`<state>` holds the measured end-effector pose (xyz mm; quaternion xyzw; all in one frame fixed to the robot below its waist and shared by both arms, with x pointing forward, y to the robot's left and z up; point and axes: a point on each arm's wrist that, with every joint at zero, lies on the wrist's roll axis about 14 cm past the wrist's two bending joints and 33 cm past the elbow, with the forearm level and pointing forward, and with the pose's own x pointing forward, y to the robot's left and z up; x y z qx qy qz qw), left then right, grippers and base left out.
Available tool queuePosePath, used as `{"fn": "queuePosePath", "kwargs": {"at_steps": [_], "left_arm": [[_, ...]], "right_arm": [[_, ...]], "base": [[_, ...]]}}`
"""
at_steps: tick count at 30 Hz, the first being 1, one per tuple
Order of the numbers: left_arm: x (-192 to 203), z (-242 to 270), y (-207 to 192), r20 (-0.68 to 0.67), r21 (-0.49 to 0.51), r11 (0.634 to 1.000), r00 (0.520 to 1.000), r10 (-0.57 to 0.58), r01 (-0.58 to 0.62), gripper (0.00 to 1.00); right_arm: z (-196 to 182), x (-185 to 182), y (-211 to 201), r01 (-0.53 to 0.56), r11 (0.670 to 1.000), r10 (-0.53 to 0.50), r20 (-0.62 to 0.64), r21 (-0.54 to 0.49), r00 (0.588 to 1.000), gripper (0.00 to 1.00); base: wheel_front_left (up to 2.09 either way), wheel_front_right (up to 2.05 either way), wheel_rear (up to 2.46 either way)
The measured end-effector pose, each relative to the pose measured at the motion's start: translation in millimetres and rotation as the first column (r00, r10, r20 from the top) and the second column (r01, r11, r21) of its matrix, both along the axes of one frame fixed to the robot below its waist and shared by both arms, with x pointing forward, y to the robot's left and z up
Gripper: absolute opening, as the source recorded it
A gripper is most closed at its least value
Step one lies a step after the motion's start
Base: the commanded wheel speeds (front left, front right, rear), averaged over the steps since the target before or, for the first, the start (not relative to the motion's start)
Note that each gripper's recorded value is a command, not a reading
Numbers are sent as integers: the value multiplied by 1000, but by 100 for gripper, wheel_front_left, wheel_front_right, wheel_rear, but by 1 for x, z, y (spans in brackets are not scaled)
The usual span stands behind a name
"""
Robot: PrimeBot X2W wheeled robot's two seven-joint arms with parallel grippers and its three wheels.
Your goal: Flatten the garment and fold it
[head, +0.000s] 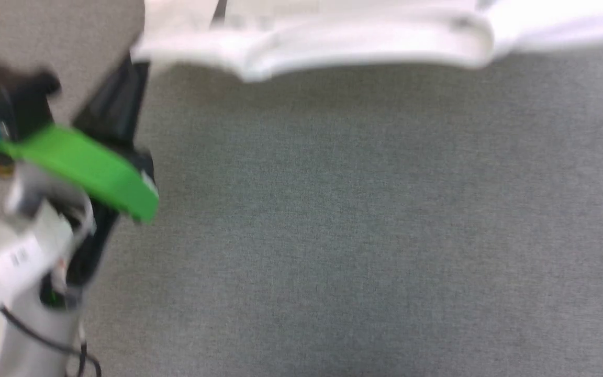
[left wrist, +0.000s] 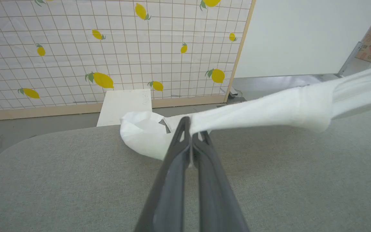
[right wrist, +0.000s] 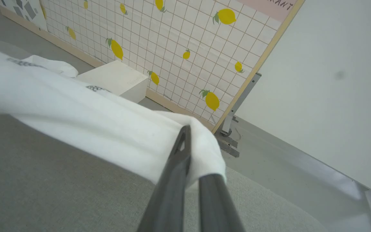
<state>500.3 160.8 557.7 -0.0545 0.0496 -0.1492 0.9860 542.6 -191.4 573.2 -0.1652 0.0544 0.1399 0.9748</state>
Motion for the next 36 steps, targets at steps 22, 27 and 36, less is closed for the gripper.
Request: {"fn": "queuePosePath", "kwargs": {"at_steps": [22, 27, 36], "left_arm": [[-154, -86, -21, -387, 18, 997, 919, -68, 81, 0], [-178, -99, -26, -446, 7, 996, 891, -81, 94, 0], [-202, -117, -32, -483, -64, 998, 874, -46, 17, 0]], "right_arm": [[-104, -176, -32, 231, 967, -153, -487, 104, 860, 0], [-117, -201, -33, 258, 960, -159, -556, 105, 816, 0], [-136, -240, -27, 296, 948, -155, -638, 119, 754, 0]], "base": [[0, 0, 0], [0, 0, 0], [0, 0, 0]]}}
